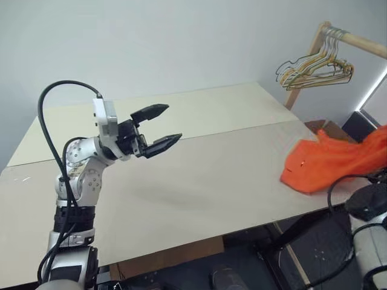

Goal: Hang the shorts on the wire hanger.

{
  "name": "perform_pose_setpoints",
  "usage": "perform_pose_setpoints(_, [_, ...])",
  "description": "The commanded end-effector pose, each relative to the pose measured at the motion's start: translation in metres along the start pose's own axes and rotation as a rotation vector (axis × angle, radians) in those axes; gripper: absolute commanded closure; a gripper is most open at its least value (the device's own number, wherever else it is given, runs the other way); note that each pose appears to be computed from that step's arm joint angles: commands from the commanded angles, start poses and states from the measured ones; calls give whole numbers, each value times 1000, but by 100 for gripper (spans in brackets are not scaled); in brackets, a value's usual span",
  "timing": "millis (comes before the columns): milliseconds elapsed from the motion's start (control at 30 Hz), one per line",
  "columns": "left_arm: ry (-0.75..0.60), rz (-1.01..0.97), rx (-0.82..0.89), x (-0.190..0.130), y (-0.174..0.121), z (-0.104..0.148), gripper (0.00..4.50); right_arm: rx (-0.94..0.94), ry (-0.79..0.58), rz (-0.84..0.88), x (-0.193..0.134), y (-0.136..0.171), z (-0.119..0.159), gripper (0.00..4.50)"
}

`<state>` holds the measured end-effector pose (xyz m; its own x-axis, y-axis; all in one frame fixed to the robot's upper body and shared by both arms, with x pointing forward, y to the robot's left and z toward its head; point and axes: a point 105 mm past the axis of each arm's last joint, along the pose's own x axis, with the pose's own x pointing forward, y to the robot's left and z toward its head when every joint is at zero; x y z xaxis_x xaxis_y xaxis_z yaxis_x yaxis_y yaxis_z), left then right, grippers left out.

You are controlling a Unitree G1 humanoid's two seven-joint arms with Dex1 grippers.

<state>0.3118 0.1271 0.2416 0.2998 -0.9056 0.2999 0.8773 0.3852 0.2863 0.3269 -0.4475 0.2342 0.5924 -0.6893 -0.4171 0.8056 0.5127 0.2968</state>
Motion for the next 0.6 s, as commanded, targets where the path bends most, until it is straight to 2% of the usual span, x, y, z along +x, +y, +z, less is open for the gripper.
perform_pose_setpoints(33, [-2,-11,44,4,-4,6,4,105,-35,54,0,5,20,450])
perform_pose_setpoints(300, [16,-2,39,1,-7,3,4,260,70,83,9,7,11,450])
perform_pose_setpoints(567, [13,-7,46,1,-8,3,4,144,65,37,13,7,3,450])
perform_pose_setpoints(600, [11,-9,47,1,-8,4,0,126,58,35,13,7,3,384])
